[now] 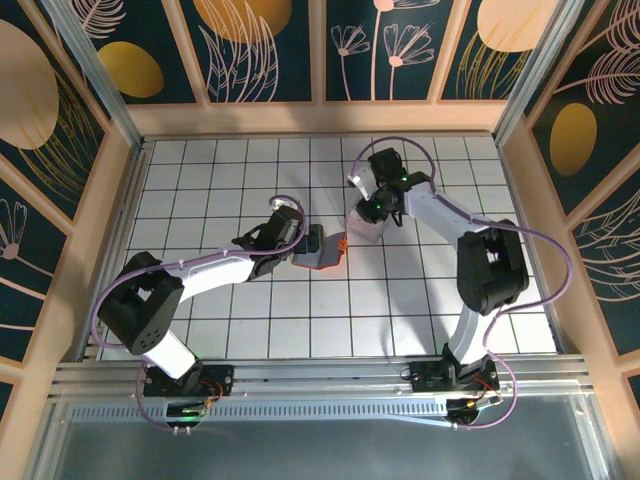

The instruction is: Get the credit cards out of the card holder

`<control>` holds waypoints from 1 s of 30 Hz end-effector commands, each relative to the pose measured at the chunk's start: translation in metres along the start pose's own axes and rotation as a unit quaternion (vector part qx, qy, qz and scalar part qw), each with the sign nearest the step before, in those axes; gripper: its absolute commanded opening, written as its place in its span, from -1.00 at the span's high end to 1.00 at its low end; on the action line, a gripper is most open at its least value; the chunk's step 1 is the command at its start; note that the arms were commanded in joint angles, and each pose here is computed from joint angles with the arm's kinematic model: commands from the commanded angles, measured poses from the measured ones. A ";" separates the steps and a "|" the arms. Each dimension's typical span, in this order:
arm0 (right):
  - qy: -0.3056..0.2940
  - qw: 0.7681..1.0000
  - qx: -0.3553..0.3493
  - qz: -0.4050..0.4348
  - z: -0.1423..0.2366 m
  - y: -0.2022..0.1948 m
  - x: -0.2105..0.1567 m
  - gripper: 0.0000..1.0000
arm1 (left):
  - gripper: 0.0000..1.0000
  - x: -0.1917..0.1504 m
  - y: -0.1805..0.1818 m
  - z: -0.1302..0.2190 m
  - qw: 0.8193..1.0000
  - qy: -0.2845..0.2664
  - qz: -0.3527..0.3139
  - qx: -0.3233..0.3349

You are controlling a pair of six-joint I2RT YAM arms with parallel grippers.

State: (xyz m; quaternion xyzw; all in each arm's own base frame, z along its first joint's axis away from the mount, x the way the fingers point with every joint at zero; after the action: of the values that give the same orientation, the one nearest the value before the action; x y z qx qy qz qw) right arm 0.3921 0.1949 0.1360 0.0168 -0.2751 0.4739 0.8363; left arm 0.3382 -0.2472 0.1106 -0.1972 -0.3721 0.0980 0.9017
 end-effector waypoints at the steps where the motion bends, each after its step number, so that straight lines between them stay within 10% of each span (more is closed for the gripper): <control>1: -0.049 0.997 -0.041 -0.037 0.035 -0.009 0.016 0.48 | -0.98 0.013 -0.006 0.008 1.000 -0.018 0.018 -0.011; 13: -0.069 0.956 -0.130 -0.252 0.071 0.040 0.024 0.22 | -0.98 0.038 0.031 0.031 0.990 -0.074 0.119 0.028; 21: -0.041 0.924 -0.109 -0.366 0.038 0.107 0.011 -0.23 | -0.98 0.032 0.047 0.027 0.988 -0.057 0.133 0.047; 30: -0.014 0.921 -0.079 -0.382 -0.011 0.139 -0.002 -0.29 | -0.98 0.023 0.052 0.021 0.988 -0.045 0.137 0.049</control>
State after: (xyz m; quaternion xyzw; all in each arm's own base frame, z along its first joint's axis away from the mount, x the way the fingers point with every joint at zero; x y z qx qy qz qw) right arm 0.2807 0.2663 0.1005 0.0436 -0.2845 0.1294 0.9489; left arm 0.3398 -0.1903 0.1263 -0.2007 -0.3890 0.2392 0.8667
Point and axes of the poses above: each hand's point on the last joint's axis, 136 mm out from that joint toward the fingers, its own z axis back along the fingers, its own y axis along the line the jaws close on, x = y × z, the point moved 2 cm from there along z, back along the fingers, and after that the axes turned 15 degrees about z, right-handed, at the moved point
